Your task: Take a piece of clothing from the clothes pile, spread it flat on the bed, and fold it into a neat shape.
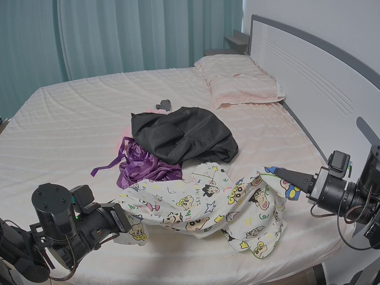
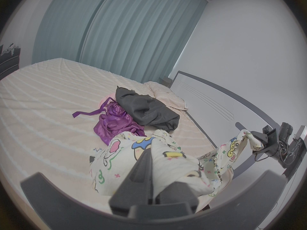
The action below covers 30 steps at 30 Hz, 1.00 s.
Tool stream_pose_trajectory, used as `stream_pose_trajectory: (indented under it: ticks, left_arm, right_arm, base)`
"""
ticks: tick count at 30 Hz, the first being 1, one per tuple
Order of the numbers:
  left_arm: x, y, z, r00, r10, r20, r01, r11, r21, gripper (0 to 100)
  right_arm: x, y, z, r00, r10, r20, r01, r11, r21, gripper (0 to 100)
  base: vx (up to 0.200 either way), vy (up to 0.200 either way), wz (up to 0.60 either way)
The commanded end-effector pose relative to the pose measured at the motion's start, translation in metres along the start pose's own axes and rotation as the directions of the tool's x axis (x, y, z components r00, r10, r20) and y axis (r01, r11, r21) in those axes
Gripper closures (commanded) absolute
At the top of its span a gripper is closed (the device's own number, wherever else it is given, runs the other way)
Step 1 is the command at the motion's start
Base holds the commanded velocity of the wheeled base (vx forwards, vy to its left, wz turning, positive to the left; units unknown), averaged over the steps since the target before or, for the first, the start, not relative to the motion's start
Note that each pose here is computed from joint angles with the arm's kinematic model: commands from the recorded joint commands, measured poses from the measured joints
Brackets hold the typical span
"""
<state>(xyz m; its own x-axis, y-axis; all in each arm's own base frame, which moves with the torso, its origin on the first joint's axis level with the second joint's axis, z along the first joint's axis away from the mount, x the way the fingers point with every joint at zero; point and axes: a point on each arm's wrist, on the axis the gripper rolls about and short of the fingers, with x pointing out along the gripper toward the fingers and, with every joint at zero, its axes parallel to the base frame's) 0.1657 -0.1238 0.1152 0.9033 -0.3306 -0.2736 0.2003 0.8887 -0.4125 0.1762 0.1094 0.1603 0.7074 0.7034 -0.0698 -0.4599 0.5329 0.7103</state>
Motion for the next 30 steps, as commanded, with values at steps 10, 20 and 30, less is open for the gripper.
stream_pose_trajectory:
  ticks: [10,20,30]
  left_arm:
    - [-0.003,0.001,0.000,1.000,0.001,0.002,-0.001,1.000,-0.007,100]
    - [-0.009,0.001,0.003,1.000,-0.014,0.021,0.014,1.000,-0.016,100]
    - [-0.015,0.001,0.008,0.999,-0.026,0.044,0.027,0.999,-0.024,100]
  right_arm:
    - [-0.004,0.000,-0.002,1.000,-0.002,0.000,0.002,1.000,0.002,100]
    - [-0.006,0.002,-0.001,1.000,0.007,0.006,-0.007,1.000,-0.002,100]
    - [-0.013,0.008,0.003,0.999,0.032,0.034,-0.031,0.999,-0.012,100]
  base:
    - [-0.100,0.000,0.00]
    - [0.000,0.000,0.00]
    - [0.000,0.200,0.00]
